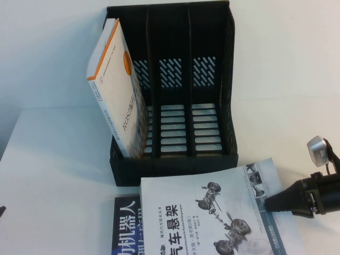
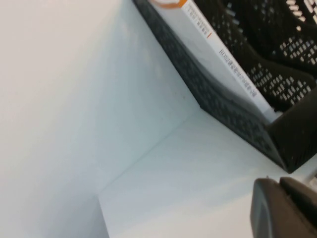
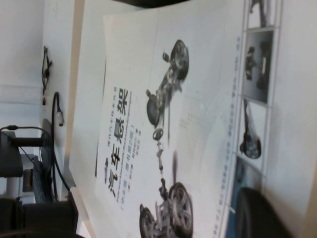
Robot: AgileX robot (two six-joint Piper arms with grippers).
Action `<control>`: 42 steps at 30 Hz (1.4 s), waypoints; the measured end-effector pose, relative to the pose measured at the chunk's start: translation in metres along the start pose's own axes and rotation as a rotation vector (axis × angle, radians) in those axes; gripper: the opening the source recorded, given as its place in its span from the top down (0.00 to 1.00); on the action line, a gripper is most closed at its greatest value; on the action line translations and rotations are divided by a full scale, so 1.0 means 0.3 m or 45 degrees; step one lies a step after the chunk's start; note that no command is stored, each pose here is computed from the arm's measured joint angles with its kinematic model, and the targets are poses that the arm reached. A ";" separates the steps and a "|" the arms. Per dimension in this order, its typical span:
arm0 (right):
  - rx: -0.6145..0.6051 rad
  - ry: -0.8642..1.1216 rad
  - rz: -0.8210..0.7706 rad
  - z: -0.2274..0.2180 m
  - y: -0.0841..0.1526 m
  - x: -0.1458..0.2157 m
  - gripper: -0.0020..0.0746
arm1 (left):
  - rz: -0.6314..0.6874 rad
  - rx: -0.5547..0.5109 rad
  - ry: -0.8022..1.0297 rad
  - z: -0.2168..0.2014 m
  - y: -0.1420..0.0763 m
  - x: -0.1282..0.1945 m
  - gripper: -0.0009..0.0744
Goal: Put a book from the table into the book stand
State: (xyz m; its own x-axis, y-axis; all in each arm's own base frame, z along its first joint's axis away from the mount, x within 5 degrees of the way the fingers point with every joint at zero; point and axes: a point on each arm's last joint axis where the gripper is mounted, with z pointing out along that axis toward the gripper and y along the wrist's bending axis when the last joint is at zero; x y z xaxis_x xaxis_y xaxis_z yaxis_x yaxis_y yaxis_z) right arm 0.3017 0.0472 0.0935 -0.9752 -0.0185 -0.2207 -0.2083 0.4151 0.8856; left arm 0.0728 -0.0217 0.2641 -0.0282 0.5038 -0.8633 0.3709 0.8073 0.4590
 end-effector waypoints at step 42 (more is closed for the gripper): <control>0.168 -0.290 -0.558 -0.304 0.701 -0.005 0.80 | 0.086 -0.032 -0.136 -0.012 -0.014 0.014 0.99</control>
State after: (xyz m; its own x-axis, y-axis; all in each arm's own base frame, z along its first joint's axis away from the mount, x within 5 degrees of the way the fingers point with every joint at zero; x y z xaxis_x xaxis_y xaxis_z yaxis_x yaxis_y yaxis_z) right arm 0.2524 0.0517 0.3174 -0.7539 -0.0240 -0.6566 -0.5687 0.5242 0.6339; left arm 0.0679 -0.0219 0.2591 0.0956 0.5228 -0.8471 0.3452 0.7808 0.5208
